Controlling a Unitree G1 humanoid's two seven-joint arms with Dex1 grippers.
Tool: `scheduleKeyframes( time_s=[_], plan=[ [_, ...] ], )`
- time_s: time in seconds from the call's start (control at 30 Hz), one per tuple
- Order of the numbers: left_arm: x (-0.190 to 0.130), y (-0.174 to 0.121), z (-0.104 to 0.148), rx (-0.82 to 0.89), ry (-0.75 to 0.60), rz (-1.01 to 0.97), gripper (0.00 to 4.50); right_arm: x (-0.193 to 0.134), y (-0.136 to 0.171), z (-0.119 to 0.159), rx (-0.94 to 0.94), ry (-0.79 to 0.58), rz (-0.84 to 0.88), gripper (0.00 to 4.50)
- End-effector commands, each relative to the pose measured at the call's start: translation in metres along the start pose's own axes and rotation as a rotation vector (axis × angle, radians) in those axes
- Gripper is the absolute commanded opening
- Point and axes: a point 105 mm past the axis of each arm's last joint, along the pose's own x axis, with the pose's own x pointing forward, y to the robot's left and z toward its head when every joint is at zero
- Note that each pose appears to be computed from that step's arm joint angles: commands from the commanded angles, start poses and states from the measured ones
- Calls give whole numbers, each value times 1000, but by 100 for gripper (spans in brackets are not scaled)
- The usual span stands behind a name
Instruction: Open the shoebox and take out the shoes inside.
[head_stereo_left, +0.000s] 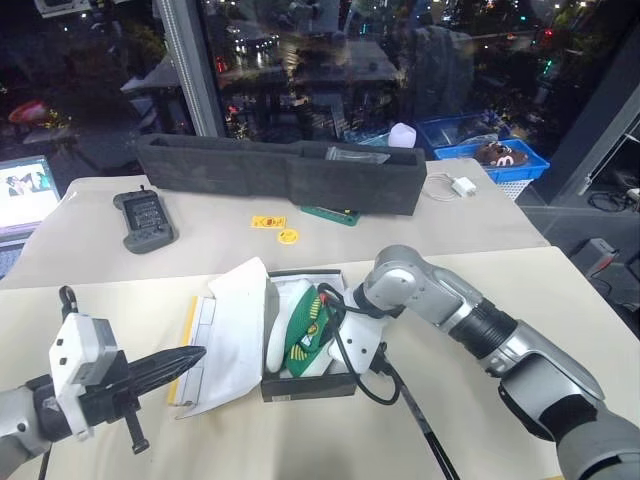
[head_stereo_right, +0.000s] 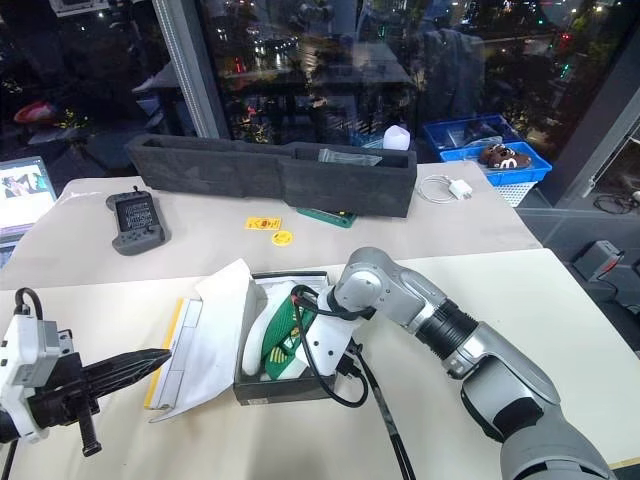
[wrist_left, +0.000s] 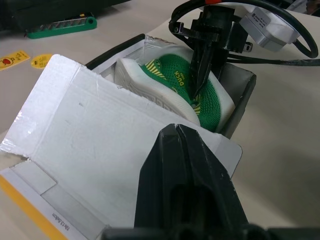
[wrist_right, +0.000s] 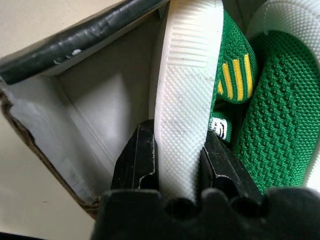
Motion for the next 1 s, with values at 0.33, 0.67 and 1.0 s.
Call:
scheduleKeyframes(
  time_s=[0.33, 0.67, 1.0],
  plan=[
    [4, 5, 2, 31, -8, 1, 0, -62, -21, 7, -210, 140, -100, 66],
    [5, 5, 1, 24, -7, -6, 0, -42, -5, 0, -67, 75, -87, 66],
    [5, 3, 0, 20, 1, -14, 0, -33, -29, -11, 292, -61, -244, 66]
  ],
)
